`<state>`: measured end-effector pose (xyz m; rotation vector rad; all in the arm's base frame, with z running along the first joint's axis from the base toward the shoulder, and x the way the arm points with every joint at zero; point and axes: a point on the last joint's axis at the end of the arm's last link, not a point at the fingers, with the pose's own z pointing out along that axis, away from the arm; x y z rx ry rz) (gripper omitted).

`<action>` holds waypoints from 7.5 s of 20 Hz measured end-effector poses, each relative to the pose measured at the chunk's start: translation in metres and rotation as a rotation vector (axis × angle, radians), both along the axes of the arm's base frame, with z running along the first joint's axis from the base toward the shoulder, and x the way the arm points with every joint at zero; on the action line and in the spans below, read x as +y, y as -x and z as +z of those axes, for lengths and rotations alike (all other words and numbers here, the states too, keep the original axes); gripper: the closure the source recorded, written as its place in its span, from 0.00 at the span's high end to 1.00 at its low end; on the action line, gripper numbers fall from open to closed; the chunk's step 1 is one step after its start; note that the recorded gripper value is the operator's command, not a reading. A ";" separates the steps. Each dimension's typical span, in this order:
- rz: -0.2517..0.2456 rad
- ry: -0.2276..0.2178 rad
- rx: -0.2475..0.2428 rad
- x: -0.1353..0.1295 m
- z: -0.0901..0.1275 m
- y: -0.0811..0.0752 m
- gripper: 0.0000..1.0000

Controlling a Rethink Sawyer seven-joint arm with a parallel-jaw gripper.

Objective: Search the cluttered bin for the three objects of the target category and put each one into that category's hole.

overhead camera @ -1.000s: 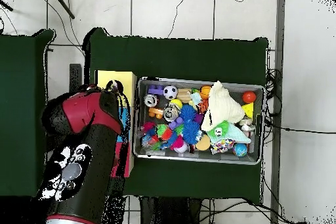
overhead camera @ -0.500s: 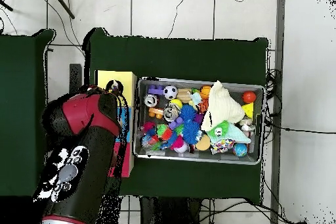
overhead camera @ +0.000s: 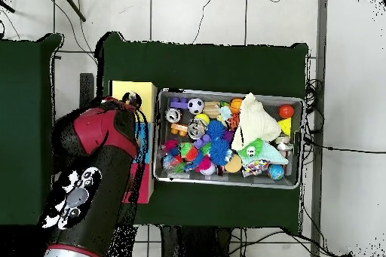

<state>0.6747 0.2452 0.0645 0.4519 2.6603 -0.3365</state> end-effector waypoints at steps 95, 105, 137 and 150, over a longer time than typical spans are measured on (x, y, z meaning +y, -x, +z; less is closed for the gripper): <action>-0.078 -0.108 -0.047 -0.016 -0.011 0.000 1.00; -0.083 -0.113 -0.039 -0.015 -0.003 0.002 1.00; -0.090 -0.124 -0.080 -0.019 0.025 -0.010 1.00; -0.090 -0.123 -0.080 -0.020 0.026 -0.010 1.00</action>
